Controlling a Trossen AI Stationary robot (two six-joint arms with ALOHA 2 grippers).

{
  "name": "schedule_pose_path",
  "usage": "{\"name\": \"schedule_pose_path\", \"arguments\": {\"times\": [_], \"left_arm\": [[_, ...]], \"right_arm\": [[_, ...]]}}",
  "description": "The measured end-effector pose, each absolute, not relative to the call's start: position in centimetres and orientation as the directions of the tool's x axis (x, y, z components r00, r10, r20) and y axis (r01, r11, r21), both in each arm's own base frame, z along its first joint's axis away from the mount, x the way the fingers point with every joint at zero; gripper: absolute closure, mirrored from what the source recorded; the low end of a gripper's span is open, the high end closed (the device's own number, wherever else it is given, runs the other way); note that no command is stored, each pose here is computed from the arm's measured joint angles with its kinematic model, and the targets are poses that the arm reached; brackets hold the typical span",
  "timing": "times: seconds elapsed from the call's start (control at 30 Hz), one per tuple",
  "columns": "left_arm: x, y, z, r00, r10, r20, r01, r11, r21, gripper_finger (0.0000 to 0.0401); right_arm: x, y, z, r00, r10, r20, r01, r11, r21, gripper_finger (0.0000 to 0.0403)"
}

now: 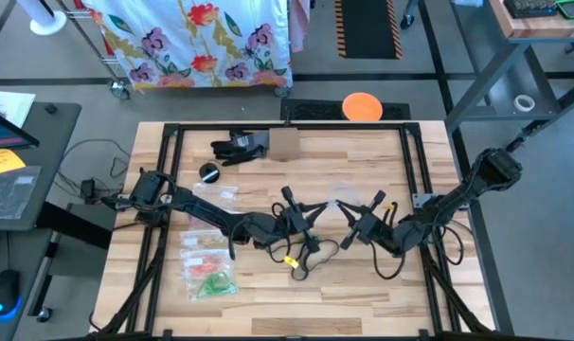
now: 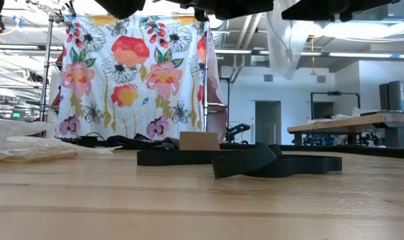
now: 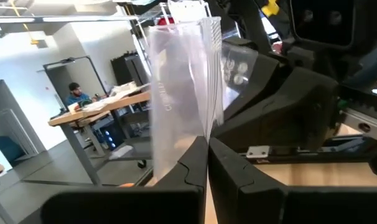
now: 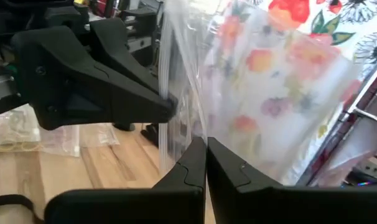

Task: Sort rubber bands
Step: Open the transparent zip bag

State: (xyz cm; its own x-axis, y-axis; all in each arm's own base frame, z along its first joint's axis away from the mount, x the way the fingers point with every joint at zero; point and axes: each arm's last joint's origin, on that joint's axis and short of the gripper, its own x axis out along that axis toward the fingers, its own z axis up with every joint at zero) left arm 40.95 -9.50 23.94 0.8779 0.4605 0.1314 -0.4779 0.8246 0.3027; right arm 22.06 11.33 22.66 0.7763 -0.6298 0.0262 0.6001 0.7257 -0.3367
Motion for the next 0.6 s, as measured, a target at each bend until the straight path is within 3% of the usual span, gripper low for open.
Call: {"name": "schedule_pose_path", "arguments": {"times": [0.43,0.6], "left_arm": [[40.93,-9.38,23.42,0.853,0.516,0.085,-0.515,0.801,0.306,0.0401],[40.97,-9.4,23.09,0.858,0.509,0.059,-0.504,0.816,0.285,0.0401]], "right_arm": [[22.07,11.34,22.66,0.778,-0.628,0.026,0.588,0.713,-0.381,0.0402],[22.05,11.39,22.57,0.78,-0.625,0.023,0.555,0.674,-0.487,0.0361]]}}
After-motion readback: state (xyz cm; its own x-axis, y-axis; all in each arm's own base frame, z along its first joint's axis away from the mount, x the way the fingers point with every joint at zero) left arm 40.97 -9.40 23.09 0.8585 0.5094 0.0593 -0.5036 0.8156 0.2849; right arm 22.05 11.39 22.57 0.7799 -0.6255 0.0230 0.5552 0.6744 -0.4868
